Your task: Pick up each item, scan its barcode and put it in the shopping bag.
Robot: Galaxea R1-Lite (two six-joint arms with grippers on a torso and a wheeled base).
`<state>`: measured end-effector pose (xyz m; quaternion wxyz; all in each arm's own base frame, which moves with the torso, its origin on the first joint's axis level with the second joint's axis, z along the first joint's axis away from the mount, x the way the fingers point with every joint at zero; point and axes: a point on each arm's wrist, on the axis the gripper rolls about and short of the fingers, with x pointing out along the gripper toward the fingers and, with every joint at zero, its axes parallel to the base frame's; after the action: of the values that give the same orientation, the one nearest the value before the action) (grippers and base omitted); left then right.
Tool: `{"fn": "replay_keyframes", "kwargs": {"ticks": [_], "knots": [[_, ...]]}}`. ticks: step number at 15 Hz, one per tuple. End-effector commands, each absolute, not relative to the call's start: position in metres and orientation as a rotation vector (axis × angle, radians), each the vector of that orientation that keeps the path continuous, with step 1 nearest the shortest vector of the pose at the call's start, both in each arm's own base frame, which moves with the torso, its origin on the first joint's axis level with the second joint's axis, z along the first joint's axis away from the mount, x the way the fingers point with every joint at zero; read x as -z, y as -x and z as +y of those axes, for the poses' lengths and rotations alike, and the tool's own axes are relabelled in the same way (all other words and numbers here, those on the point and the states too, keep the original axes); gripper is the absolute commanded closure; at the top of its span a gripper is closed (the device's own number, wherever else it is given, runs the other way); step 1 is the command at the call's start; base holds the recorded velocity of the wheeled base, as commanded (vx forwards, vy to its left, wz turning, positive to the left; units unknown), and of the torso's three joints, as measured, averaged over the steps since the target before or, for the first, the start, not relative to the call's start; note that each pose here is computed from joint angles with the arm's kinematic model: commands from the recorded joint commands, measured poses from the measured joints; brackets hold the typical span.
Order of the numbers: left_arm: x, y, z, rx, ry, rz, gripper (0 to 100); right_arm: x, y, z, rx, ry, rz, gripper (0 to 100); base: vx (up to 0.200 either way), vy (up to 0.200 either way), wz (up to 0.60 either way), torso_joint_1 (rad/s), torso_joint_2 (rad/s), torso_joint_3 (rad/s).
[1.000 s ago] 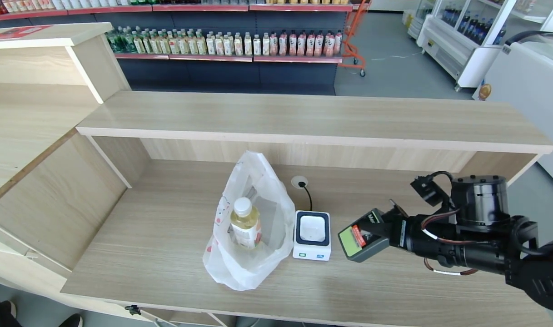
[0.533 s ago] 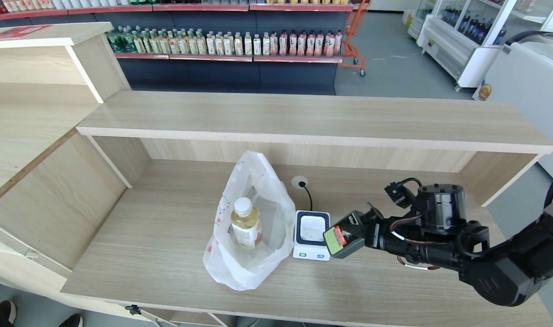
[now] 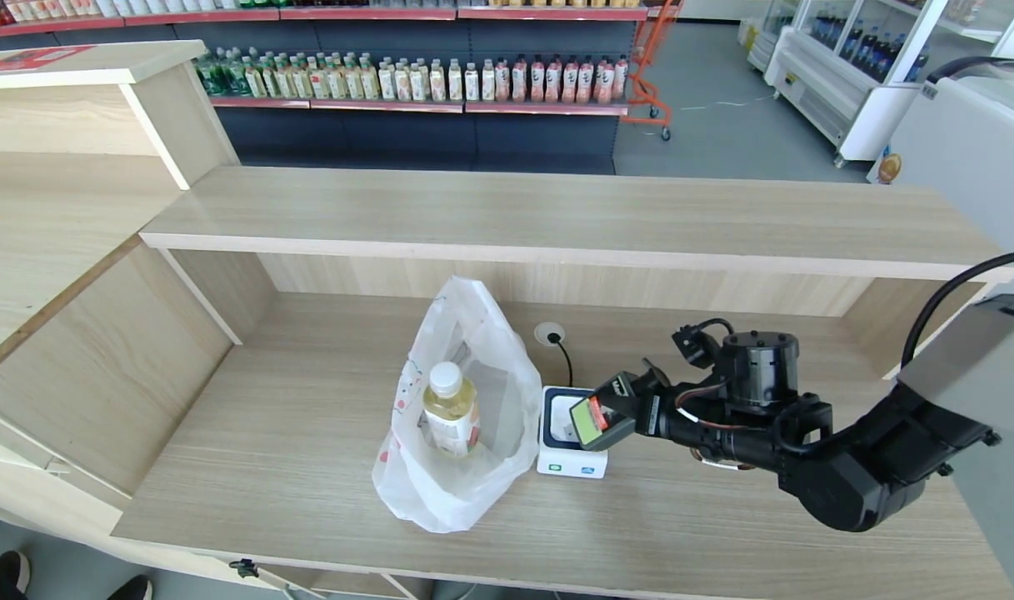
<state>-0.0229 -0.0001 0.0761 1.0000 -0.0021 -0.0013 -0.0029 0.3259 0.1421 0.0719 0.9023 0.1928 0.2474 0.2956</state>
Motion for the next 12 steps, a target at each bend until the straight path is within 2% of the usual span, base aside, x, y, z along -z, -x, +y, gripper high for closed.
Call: {"fn": "replay_keyframes", "kwargs": {"ticks": [1, 8, 10, 12], "knots": [[-0.076, 0.023, 0.0, 0.006, 0.005, -0.003, 0, -0.061, -0.336, 0.15, -0.617, -0.395, 0.525, 100, 0.0, 0.0, 0.0, 0.0, 0.0, 0.0], [-0.076, 0.023, 0.0, 0.006, 0.005, -0.003, 0, -0.052, -0.353, 0.164, -0.64, -0.388, 0.514, 100, 0.0, 0.0, 0.0, 0.0, 0.0, 0.0], [-0.076, 0.023, 0.0, 0.006, 0.005, -0.003, 0, -0.063, -0.351, 0.165, -0.654, -0.405, 0.49, 100, 0.0, 0.0, 0.0, 0.0, 0.0, 0.0], [-0.076, 0.023, 0.0, 0.006, 0.006, -0.003, 0, -0.09, -0.34, 0.161, -0.657, -0.481, 0.466, 100, 0.0, 0.0, 0.0, 0.0, 0.0, 0.0]]}}
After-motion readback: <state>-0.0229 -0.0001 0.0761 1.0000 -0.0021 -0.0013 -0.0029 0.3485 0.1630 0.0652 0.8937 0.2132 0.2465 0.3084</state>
